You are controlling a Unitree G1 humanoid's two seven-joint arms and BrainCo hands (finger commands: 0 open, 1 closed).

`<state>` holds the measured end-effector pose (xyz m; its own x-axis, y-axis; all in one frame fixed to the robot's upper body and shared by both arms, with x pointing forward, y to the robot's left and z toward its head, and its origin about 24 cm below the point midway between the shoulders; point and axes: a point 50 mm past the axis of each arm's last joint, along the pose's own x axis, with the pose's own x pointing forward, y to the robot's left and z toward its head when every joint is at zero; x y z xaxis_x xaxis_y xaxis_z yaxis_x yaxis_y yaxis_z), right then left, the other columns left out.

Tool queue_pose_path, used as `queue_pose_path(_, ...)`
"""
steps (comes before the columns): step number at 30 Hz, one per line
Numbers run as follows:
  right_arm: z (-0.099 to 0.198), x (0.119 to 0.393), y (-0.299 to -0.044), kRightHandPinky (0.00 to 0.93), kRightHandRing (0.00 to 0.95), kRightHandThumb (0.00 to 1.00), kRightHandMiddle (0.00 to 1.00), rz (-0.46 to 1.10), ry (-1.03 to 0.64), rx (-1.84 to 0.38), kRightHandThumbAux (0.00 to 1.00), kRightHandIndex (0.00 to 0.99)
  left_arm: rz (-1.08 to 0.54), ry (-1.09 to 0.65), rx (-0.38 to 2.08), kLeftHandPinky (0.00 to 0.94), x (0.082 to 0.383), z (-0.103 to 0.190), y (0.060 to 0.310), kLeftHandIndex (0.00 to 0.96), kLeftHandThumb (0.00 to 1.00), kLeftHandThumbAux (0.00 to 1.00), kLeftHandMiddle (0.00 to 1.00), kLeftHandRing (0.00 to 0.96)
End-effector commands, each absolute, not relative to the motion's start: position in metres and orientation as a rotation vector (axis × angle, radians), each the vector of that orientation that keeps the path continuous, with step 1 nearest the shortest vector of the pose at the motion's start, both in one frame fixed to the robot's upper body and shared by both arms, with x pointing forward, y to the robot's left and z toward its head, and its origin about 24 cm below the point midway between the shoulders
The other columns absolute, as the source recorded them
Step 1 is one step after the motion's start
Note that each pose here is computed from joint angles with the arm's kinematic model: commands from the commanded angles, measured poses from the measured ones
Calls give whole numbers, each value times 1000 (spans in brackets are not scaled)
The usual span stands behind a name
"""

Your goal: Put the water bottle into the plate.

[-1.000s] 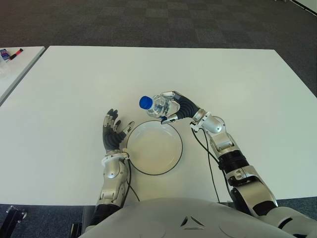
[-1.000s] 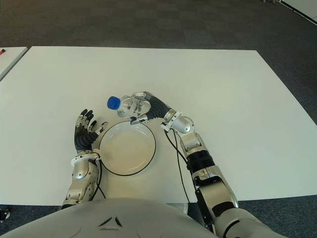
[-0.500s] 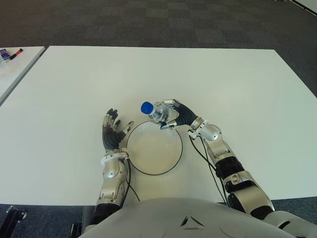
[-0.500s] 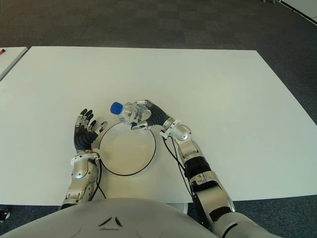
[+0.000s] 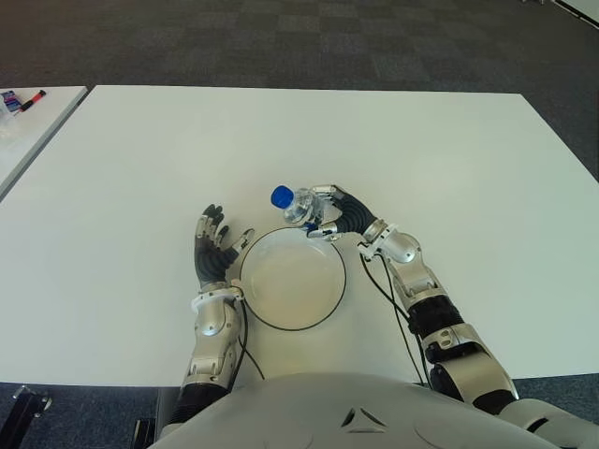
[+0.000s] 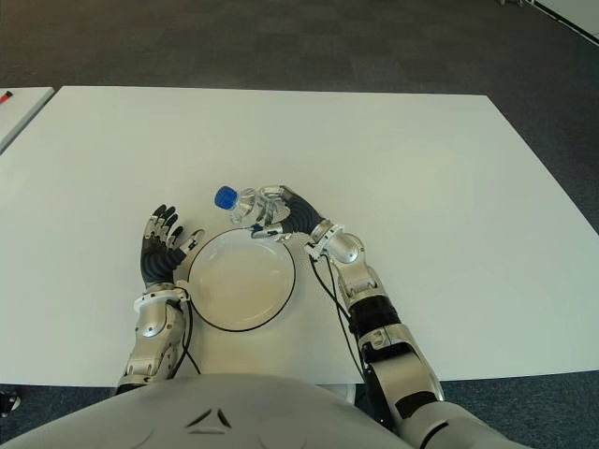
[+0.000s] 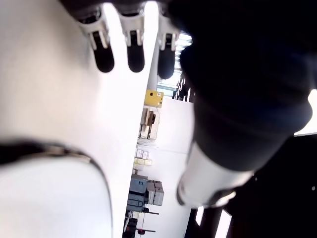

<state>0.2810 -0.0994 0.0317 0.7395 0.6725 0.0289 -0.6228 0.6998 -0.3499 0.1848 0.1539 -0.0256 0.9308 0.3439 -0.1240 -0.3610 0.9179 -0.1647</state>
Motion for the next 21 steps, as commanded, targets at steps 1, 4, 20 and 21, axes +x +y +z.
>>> queue_pose_path(1,28,280,-102,853,532,954,503,715,-135,-288,656,391,368,140,-250,139,185,-32,137,143,23,977,149,117)
queue_pose_path(4,27,279,-103,854,533,954,503,714,-136,-289,656,391,367,140,-249,139,185,-32,137,141,13,981,147,116)
queue_pose_path(20,13,278,-117,855,531,954,503,679,-87,-283,656,390,362,140,-229,140,188,-33,136,145,0,964,149,120)
queue_pose_path(21,13,278,-117,855,531,954,503,678,-87,-282,656,390,362,140,-228,140,188,-33,135,145,0,962,149,119)
